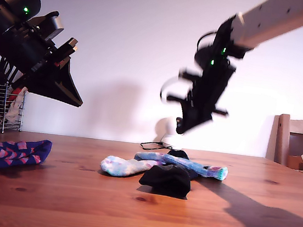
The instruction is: Fold the socks in front of you. After folding them, place them to the left side.
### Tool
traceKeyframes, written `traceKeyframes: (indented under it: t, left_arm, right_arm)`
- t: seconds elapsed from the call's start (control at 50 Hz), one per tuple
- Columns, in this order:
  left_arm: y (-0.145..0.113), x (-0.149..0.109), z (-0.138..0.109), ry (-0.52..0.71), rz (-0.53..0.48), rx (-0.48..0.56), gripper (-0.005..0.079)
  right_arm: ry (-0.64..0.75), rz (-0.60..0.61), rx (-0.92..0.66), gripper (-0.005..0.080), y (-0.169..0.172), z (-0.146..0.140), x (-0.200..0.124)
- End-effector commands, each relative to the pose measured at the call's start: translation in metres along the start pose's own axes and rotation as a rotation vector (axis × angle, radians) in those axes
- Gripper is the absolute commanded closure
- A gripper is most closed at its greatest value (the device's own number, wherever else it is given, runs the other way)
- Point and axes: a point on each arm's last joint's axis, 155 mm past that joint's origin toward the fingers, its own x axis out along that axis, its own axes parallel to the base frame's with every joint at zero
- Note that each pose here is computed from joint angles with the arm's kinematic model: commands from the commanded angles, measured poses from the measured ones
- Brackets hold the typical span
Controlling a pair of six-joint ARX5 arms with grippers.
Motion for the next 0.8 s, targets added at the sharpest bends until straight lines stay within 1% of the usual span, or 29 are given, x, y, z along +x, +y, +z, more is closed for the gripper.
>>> traceKeyframes:
  t: [0.0, 0.12, 0.24, 0.3, 0.34, 0.42, 0.6, 0.72, 0.78]
  left_arm:
    - [-0.002, 0.002, 0.004, -0.005, -0.007, 0.011, 0.0764]
    - [-0.001, 0.002, 0.003, -0.002, -0.006, 0.028, 0.0764]
    - [0.0, 0.002, 0.002, 0.003, 0.0, 0.027, 0.0764]
    - [0.0, 0.002, 0.002, 0.0, 0.004, 0.032, 0.0764]
    - [0.001, 0.003, 0.004, -0.003, 0.012, 0.036, 0.0764]
    - [-0.001, 0.003, 0.003, 0.0, 0.012, 0.036, 0.0764]
    - [-0.006, 0.007, 0.001, 0.009, 0.007, 0.097, 0.0764]
    - [-0.007, 0.007, 0.001, 0.009, 0.005, 0.101, 0.0764]
    - [-0.006, 0.007, 0.001, 0.01, 0.009, 0.102, 0.0764]
  right_arm:
    - [-0.123, 0.004, -0.036, 0.0765, 0.007, 0.033, -0.01]
    - [-0.243, -0.008, -0.126, 0.0765, 0.014, 0.065, -0.02]
    - [-0.291, -0.086, -0.223, 0.0765, 0.015, 0.08, -0.027]
    - [-0.296, -0.072, -0.235, 0.0765, 0.022, 0.081, -0.026]
    - [-0.298, -0.03, -0.226, 0.0765, 0.029, 0.08, -0.026]
    - [-0.285, -0.025, -0.222, 0.0765, 0.02, 0.076, -0.026]
    - [-0.273, -0.027, -0.325, 0.0765, 0.025, 0.074, -0.025]
    - [-0.268, 0.018, -0.407, 0.0765, 0.035, 0.069, -0.023]
    - [-0.274, 0.061, -0.427, 0.0765, 0.043, 0.068, -0.022]
